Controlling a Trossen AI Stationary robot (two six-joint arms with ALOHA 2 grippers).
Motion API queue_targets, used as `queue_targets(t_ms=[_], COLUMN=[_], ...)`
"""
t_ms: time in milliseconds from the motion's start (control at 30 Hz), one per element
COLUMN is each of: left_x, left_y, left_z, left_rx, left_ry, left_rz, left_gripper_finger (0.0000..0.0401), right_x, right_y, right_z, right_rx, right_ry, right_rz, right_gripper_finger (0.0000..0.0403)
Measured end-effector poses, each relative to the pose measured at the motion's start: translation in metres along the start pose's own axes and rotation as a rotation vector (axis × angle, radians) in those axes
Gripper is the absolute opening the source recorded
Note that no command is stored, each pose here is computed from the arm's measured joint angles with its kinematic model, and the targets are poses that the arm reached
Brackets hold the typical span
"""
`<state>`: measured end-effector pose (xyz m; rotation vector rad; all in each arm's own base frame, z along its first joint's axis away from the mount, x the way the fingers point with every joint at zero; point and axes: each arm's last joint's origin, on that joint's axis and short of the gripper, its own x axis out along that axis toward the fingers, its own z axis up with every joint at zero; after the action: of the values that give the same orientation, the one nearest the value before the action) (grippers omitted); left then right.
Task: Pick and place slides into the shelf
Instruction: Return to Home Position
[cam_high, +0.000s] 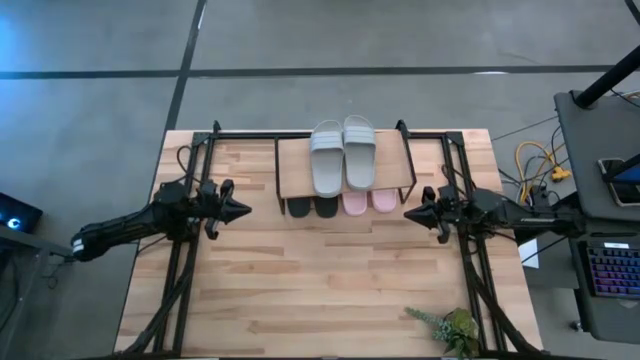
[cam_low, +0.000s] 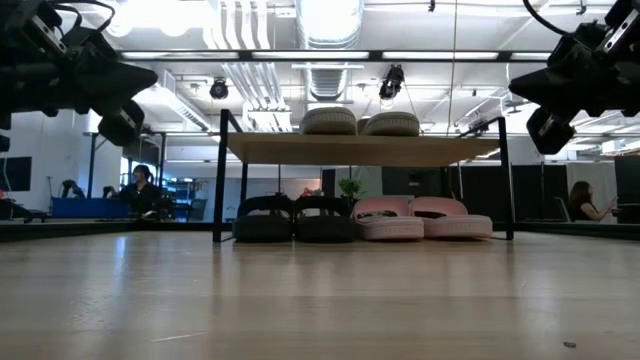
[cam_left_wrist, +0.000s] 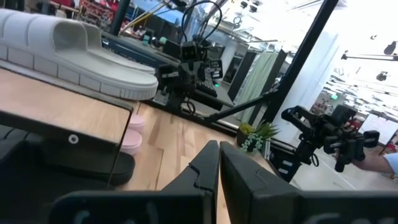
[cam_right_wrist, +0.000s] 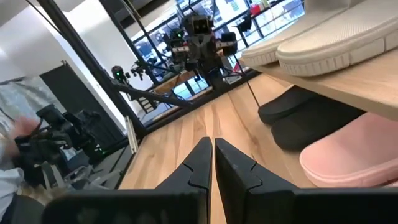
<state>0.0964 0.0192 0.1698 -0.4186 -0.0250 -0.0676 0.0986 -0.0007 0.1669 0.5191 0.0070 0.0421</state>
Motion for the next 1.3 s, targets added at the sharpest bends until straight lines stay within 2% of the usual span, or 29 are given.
queue_targets(t_ms=[1300], left_x=[0.0020], left_y=[0.0016], left_z=[-0.0018], left_rx=[-0.011], left_ry=[0.023], left_rz=[0.009], left_gripper_finger=[0.0000], right_x=[0.0011], right_y=[-0.0008], right_z=[-0.0014], right_rx=[0.004], right_ry=[0.016], right_rz=[-0.009], right_gripper_finger=[0.0013])
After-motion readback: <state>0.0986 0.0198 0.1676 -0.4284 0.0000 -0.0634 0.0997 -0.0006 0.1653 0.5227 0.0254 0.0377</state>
